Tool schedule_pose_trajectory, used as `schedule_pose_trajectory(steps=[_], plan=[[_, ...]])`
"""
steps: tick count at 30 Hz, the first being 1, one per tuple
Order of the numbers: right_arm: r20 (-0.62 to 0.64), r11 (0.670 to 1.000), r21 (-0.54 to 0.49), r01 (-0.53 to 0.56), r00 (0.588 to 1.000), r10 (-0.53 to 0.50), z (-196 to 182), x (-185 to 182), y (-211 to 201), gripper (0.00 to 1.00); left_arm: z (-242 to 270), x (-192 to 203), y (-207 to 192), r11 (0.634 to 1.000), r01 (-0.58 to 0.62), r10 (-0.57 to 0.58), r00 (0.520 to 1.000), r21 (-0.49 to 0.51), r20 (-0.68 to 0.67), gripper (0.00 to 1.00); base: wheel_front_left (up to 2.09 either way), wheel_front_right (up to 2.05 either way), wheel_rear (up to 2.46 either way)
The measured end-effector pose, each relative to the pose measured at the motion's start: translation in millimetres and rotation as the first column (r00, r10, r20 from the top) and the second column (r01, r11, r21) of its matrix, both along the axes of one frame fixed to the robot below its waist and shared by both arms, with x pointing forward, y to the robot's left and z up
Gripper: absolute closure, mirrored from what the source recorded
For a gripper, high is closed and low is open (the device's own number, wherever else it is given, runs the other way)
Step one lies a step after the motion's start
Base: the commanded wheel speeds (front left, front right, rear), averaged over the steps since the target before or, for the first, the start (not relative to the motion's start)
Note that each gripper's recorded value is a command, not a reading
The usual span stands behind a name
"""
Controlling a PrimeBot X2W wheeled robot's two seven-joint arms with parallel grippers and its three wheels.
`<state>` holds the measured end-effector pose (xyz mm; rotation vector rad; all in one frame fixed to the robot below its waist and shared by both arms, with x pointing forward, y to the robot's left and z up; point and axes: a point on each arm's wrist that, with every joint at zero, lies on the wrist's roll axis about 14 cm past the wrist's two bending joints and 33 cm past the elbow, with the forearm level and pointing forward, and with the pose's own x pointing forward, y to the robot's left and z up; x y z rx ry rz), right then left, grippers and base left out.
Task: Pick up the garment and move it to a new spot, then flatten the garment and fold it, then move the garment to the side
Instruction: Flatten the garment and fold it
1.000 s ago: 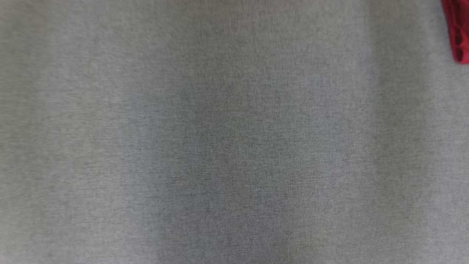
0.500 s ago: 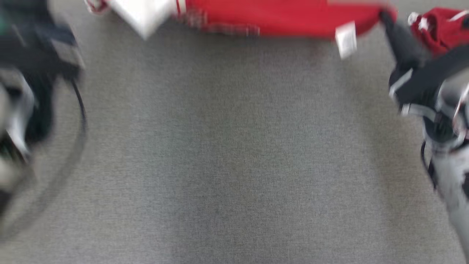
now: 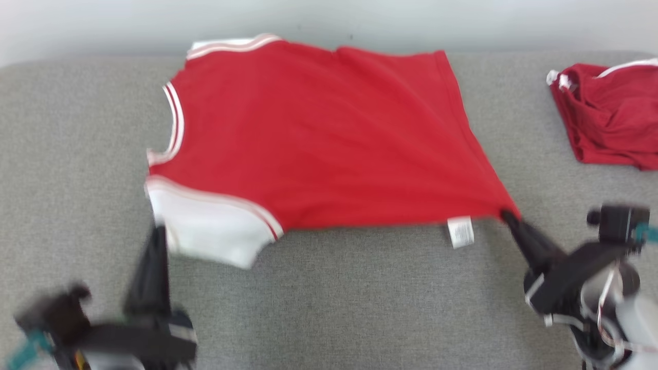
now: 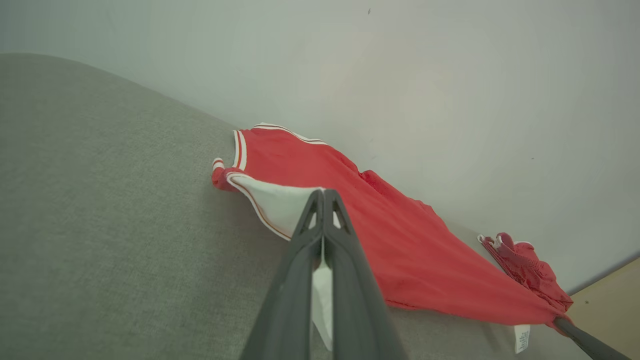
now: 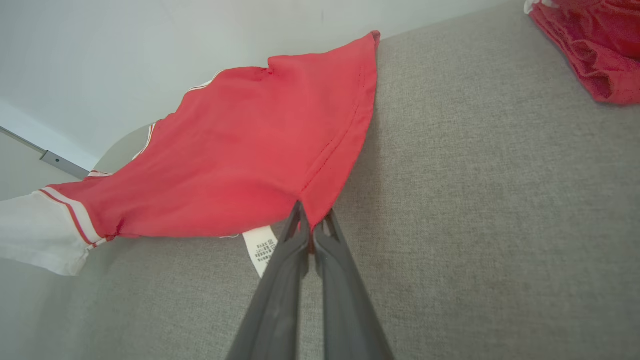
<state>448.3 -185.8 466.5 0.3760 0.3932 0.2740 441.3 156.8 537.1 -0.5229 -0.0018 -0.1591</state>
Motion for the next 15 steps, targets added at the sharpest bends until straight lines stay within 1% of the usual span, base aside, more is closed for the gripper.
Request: schedule_pose_trajectory(steps=[3,7,9,10,15], plan=[[-0.047,1.0,-0.023,0.015,0.999,-0.016,-17,-25,-8,1.0,-33,-31,1,0.997,-0.052,0.046,0.994,-0.059,-0.1,1.0,0.0,0.0,0.0],[-0.094,0.998,-0.031,0.056,0.994,-0.059,-34,-54,-20,1.0,-70,-68,0,0.994,-0.081,0.064,0.976,-0.076,-0.208,1.0,0.0,0.0,0.0],[-0.11,0.996,-0.042,0.079,0.991,-0.083,-42,-67,-27,1.0,-78,-82,-3,0.991,-0.089,0.064,0.971,-0.1,-0.232,1.0,0.0,0.0,0.0],[-0.123,0.995,-0.053,0.088,0.988,-0.094,-48,-80,-31,1.0,-84,-95,-7,0.991,-0.084,0.056,0.966,-0.105,-0.252,1.0,0.0,0.0,0.0],[-0.149,0.994,-0.052,0.095,0.984,-0.102,-58,-105,-29,1.0,-94,-123,-1,0.987,-0.123,0.088,0.952,-0.103,-0.292,1.0,0.0,0.0,0.0]])
